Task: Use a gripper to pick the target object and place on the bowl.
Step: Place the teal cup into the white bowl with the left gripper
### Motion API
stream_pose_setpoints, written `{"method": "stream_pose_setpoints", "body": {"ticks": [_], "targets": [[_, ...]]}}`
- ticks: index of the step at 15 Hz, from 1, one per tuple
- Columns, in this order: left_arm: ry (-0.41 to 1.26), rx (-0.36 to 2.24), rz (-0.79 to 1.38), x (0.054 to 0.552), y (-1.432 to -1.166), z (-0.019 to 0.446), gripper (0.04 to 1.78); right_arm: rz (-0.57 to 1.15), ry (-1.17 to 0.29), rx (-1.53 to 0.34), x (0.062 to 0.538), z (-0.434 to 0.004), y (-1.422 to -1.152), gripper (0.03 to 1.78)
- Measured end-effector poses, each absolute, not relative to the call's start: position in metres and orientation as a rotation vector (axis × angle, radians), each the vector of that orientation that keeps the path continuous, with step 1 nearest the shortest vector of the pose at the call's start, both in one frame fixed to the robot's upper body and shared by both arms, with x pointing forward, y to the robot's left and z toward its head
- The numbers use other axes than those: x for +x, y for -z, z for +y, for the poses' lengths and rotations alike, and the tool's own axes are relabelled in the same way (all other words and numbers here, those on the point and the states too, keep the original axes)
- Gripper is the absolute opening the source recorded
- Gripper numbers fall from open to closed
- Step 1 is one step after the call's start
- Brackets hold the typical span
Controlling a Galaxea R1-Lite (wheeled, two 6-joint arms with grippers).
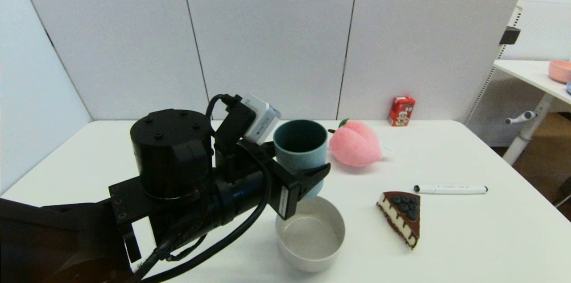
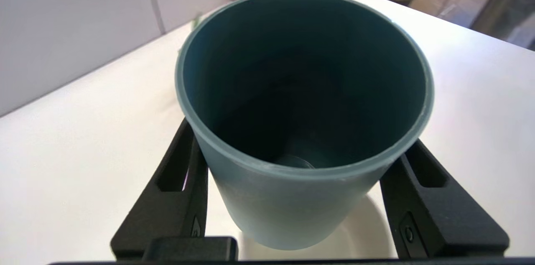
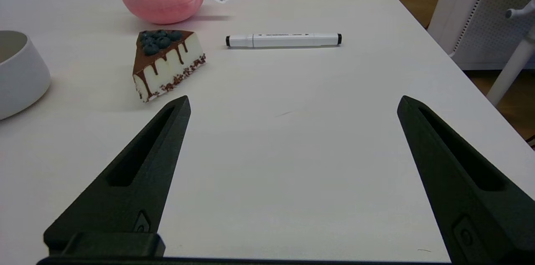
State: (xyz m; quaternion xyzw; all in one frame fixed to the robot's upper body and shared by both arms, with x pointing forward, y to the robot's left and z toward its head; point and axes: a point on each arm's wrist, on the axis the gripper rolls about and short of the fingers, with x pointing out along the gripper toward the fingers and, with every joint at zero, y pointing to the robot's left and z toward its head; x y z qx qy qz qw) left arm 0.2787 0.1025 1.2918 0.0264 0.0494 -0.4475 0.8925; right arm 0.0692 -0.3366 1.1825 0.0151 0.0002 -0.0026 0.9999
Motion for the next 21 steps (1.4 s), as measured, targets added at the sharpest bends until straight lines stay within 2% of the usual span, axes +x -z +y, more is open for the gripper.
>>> {"method": "stream_pose_setpoints", "body": {"ticks": [15, 21], "targets": [[0.926, 0.101, 0.221, 0.265, -1.236, 0.083, 1.13, 0.0, 0.004, 0.031, 0.069, -0.337, -1.183, 1.71], [0.923, 0.09, 0.24, 0.267, -1.225, 0.08, 1.13, 0.0, 0.005, 0.031, 0.069, -0.337, -1.183, 1.71]]}}
